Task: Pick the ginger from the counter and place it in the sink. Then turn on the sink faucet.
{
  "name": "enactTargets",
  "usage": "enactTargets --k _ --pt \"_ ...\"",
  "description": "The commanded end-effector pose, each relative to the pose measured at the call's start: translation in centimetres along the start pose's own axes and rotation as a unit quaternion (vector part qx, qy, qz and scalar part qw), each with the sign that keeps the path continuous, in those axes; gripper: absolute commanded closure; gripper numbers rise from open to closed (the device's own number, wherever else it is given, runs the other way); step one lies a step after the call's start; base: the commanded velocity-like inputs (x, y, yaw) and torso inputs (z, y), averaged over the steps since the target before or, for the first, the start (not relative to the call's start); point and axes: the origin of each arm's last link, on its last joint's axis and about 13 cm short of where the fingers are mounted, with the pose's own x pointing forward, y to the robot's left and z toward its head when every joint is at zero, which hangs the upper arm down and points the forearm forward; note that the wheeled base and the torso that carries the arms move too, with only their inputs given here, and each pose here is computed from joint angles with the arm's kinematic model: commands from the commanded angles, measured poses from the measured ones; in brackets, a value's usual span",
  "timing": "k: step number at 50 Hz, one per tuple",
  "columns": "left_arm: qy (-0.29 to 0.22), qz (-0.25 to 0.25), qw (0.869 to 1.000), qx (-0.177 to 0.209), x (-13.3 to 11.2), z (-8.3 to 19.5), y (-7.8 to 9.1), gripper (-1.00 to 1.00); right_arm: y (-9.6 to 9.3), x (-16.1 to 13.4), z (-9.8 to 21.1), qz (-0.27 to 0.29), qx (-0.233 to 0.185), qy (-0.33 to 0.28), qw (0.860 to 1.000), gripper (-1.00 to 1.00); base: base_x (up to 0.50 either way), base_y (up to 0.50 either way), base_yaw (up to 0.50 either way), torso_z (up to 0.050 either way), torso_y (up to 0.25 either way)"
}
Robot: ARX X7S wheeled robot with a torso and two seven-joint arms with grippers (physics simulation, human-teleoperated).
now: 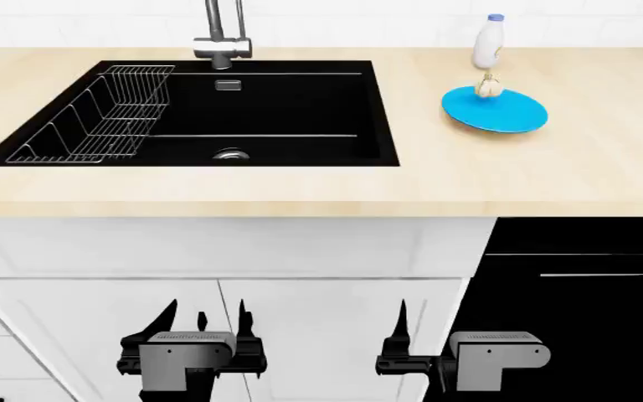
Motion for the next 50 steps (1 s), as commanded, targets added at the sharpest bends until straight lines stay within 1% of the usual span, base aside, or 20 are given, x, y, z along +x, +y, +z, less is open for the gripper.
enactTargets --k 1,3,8,9,12,17,18,21,24,26,28,29,33,35,41,43,44,46,49,50 --pt "-0.005 -0.001 1.0 0.006 0.0 0.2 0.2 -1.0 0.1 -0.1 0.2 0.005 -0.003 0.004 1.0 -1.0 0.0 0.0 0.0 0.0 0.0" --pt "-0.004 0.006 1.0 0.011 0.1 0.6 0.3 -1.0 0.0 0.1 0.5 0.007 -0.003 0.01 1.0 -1.0 0.0 0.0 0.0 0.0 0.0" --pt "-0.012 0.001 1.0 0.009 0.2 4.8 0.7 -1.0 -0.8 0.1 3.8 0.024 0.003 0.009 1.0 -1.0 0.0 0.0 0.0 0.0 0.0" --pt "-0.018 0.002 1.0 0.011 0.2 6.1 0.9 -1.0 -1.2 0.3 4.9 0.023 -0.023 -0.001 0.999 -1.0 0.0 0.0 0.0 0.0 0.0" --pt "-0.031 -0.007 0.999 0.01 0.5 10.3 1.2 -1.0 -1.6 0.7 8.1 0.02 -0.028 -0.009 0.999 -1.0 0.0 0.0 0.0 0.0 0.0" --pt "-0.035 -0.014 0.999 0.01 0.4 12.0 1.3 -1.0 -1.7 0.7 9.5 0.021 -0.025 -0.01 0.999 -1.0 0.0 0.0 0.0 0.0 0.0" --pt "-0.035 -0.027 0.999 0.014 -0.1 13.8 1.4 -1.0 -1.9 0.1 11.5 0.018 -0.031 -0.02 0.999 -1.0 0.0 0.0 0.0 0.0 0.0" --pt "-0.016 -0.046 0.999 0.001 -2.1 15.6 1.5 -1.0 -2.3 -1.7 14.1 0.013 -0.028 -0.028 0.999 -1.0 0.0 0.0 0.0 0.0 0.0" --pt "-0.008 -0.049 0.999 -0.002 -3.6 16.2 1.8 -1.0 -2.3 -3.4 15.6 0.017 -0.022 -0.038 0.999 -1.0 0.0 0.0 0.0 0.0 0.0" --pt "-0.031 -0.006 0.999 0.023 -4.1 17.0 2.6 -1.0 -2.3 -3.9 16.0 0.015 -0.022 -0.044 0.999 -1.0 0.0 0.0 0.0 0.0 0.0" --pt "-0.04 -0.029 0.999 0.015 -5.0 17.7 2.2 -1.0 -2.4 -4.2 15.9 0.011 -0.014 -0.043 0.999 -1.0 0.0 0.0 0.0 0.0 0.0" --pt "-0.032 -0.062 0.998 0.003 -5.6 17.9 1.8 -1.0 -2.4 -4.3 16.0 0.01 -0.01 -0.043 0.999 -1.0 0.0 0.0 0.0 0.0 0.0" --pt "-0.039 -0.064 0.997 0.004 -6.1 19.0 2.0 -1.0 -2.8 -4.7 17.5 0.004 0.005 -0.054 0.999 -1.0 0.0 0.0 0.0 0.0 0.0" --pt "-0.045 -0.068 0.997 0.009 -5.8 19.9 2.0 -1.0 -3.0 -4.5 18.5 0.008 0.011 -0.06 0.998 -1.0 0.0 0.0 0.0 0.0 0.0" --pt "-0.038 -0.077 0.996 0.017 -2.3 24.8 2.1 -1.0 -4.0 -1.9 22.1 -0.005 0.001 -0.065 0.998 -1.0 0.0 0.0 0.0 0.0 0.0" --pt "-0.06 -0.093 0.993 0.028 -1.5 26.6 1.8 -1.0 -4.3 -1.2 23.3 -0.008 -0.001 -0.07 0.997 -1.0 0.0 0.0 0.0 0.0 0.0" --pt "-0.064 -0.091 0.994 0.022 -1.0 27.4 1.8 -1.0 -4.5 -0.7 24.1 -0.026 -0.021 -0.084 0.996 -1.0 0.0 0.0 0.0 0.0 0.0" --pt "-0.074 -0.087 0.993 0.024 0.4 29.6 1.7 -1.0 -5.0 0.9 25.8 -0.031 -0.006 -0.079 0.996 -1.0 0.0 0.0 0.0 0.0 0.0" --pt "-0.085 -0.087 0.992 0.026 1.4 31.1 1.2 -1.0 -5.2 1.6 27.6 -0.036 -0.027 -0.098 0.994 -1.0 0.0 0.0 0.0 0.0 0.0" --pt "-0.086 -0.088 0.992 0.02 1.9 31.9 0.9 -1.0 -5.2 1.8 28.5 -0.03 -0.014 -0.097 0.995 -1.0 0.0 0.0 0.0 0.0 0.0"
